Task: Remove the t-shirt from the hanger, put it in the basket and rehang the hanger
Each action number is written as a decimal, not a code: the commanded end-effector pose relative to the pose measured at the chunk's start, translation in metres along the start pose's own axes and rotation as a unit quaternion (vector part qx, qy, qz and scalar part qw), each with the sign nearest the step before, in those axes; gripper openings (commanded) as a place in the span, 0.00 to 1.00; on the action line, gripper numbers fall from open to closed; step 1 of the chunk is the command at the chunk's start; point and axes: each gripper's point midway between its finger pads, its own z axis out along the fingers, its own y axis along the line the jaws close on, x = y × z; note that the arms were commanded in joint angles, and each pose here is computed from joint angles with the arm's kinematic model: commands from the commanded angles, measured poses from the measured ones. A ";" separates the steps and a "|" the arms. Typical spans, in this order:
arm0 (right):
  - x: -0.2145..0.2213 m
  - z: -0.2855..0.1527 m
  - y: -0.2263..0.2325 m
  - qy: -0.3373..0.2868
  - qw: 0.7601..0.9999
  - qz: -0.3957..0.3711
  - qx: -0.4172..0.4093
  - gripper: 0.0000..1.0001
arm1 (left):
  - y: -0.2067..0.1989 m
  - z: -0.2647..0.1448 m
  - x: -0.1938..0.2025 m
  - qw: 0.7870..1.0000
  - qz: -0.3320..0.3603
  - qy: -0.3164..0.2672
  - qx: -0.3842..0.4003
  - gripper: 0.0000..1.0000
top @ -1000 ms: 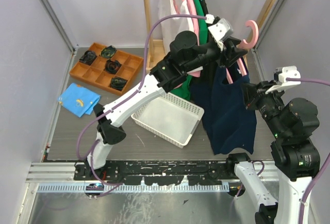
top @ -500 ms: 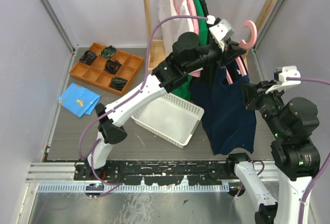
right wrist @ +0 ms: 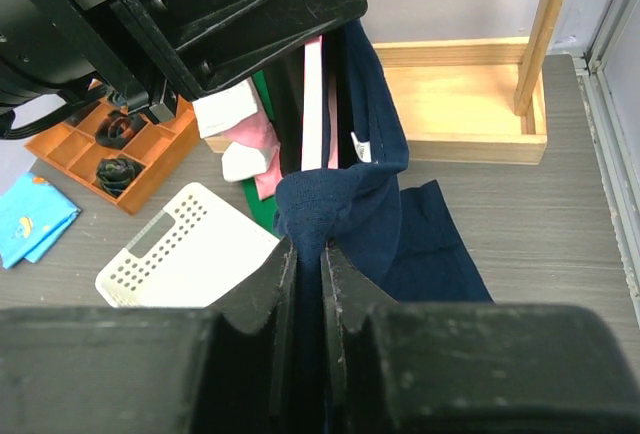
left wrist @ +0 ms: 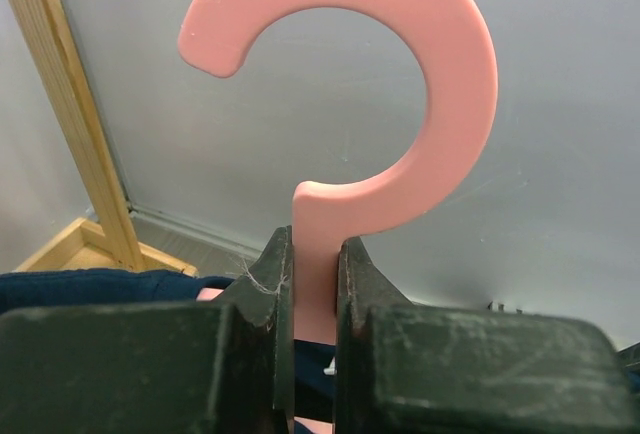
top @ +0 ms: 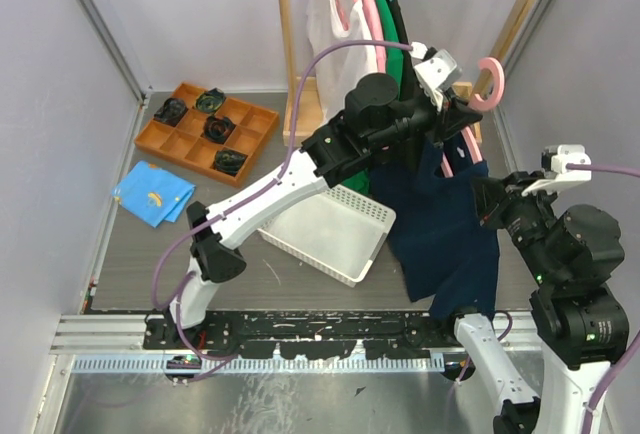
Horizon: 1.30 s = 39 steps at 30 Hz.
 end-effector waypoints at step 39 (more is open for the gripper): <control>0.000 -0.071 -0.003 -0.036 0.997 0.061 0.035 0.40 | 0.066 -0.030 -0.084 0.994 -0.008 -0.076 -0.073 0.00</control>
